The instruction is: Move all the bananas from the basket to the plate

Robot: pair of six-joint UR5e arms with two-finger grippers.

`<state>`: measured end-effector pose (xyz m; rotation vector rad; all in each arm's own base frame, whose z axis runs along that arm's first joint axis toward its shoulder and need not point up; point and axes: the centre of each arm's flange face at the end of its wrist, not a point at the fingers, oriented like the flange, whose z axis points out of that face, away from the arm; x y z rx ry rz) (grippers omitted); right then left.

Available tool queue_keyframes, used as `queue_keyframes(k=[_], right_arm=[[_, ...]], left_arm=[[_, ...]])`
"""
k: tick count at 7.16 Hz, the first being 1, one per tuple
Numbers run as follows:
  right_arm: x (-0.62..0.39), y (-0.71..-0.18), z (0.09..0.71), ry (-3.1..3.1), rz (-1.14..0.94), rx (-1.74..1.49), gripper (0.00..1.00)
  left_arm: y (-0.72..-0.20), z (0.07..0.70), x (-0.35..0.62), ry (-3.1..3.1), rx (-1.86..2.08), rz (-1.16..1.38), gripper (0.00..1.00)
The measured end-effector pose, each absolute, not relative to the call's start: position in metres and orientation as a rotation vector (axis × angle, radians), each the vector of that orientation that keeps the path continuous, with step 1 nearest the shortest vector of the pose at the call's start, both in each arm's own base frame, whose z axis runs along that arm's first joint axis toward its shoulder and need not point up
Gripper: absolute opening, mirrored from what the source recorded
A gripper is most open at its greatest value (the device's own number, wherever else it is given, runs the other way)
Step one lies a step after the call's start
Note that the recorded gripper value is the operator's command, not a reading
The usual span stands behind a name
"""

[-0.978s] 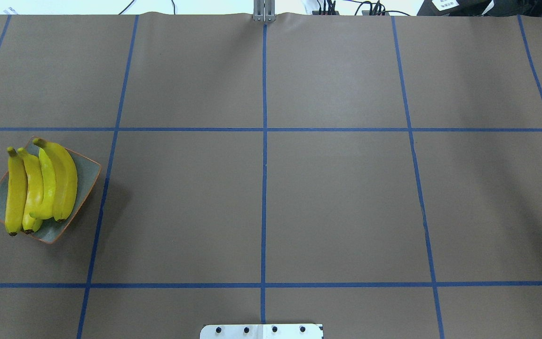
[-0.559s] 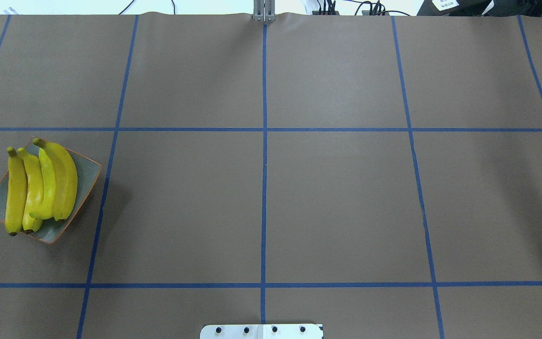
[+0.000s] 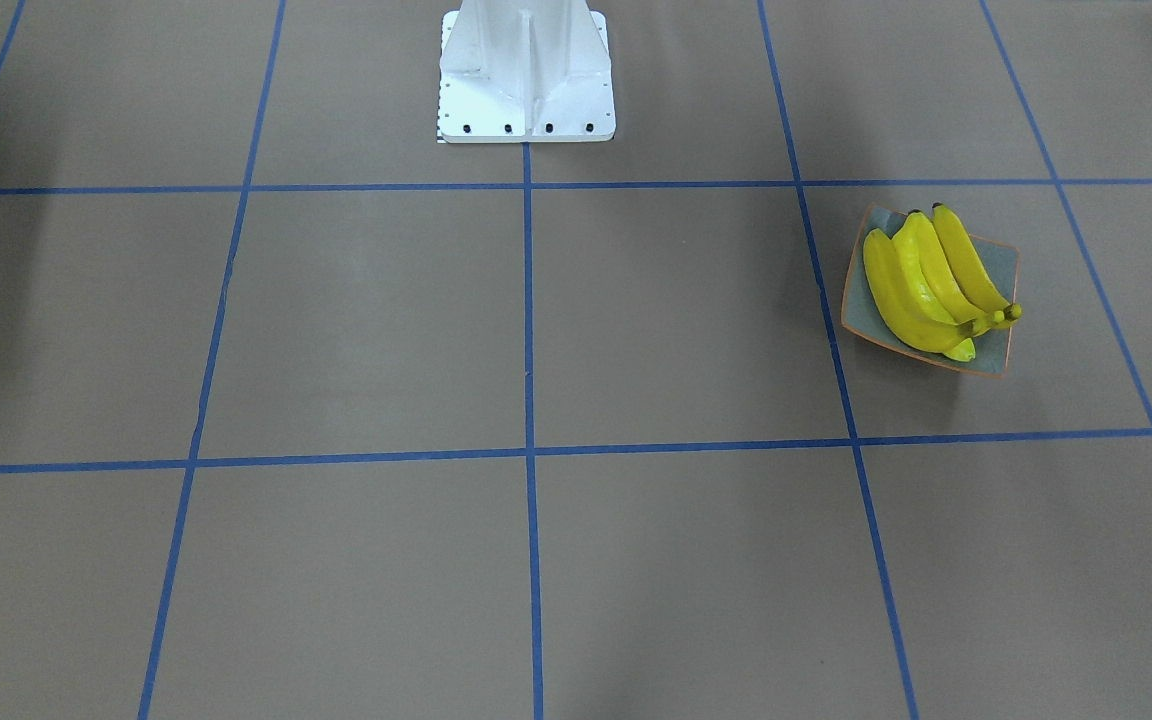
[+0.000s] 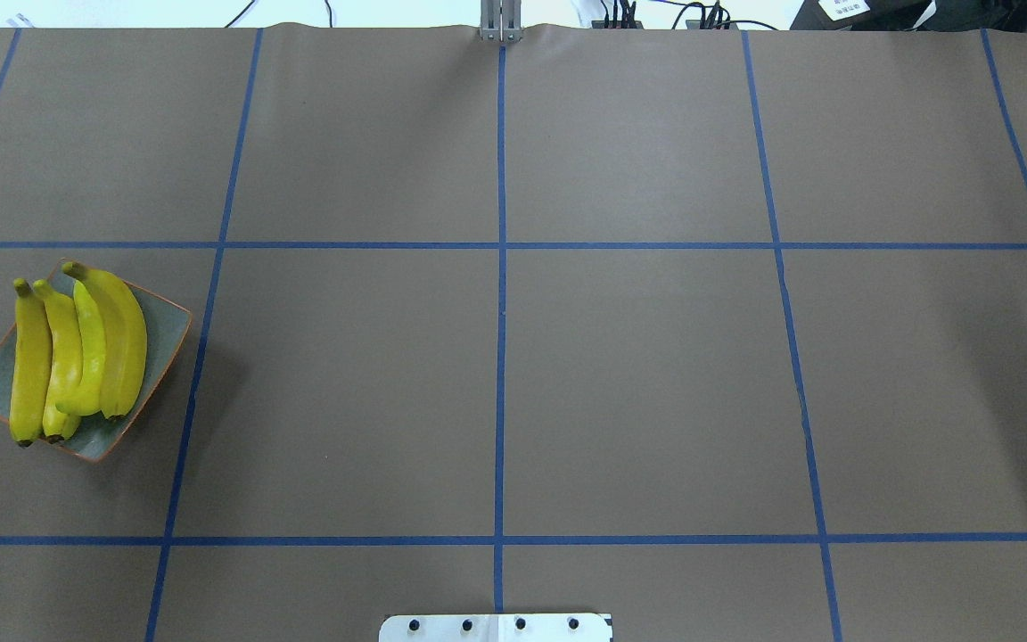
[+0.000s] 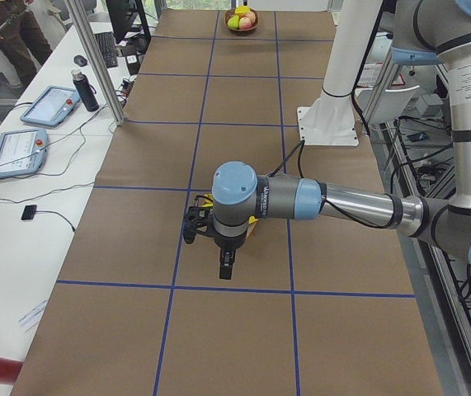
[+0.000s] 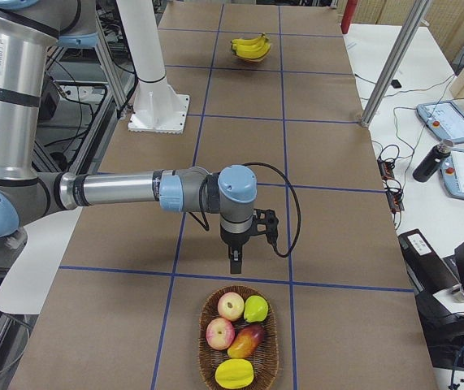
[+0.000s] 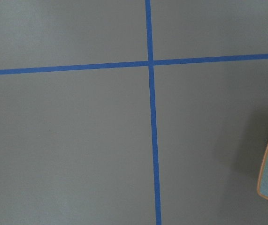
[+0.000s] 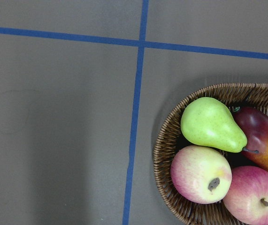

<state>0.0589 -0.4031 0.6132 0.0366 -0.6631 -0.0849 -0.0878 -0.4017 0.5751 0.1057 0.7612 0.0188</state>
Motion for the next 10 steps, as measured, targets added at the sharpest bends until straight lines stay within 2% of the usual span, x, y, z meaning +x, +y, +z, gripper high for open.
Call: queue_keyframes(k=[10], right_arm=[[0.062, -0.4, 0.618, -0.667, -0.066, 0.029, 1.0]], left_arm=[[-0.36, 0.599, -0.084, 0.772, 0.038, -0.005, 1.0]])
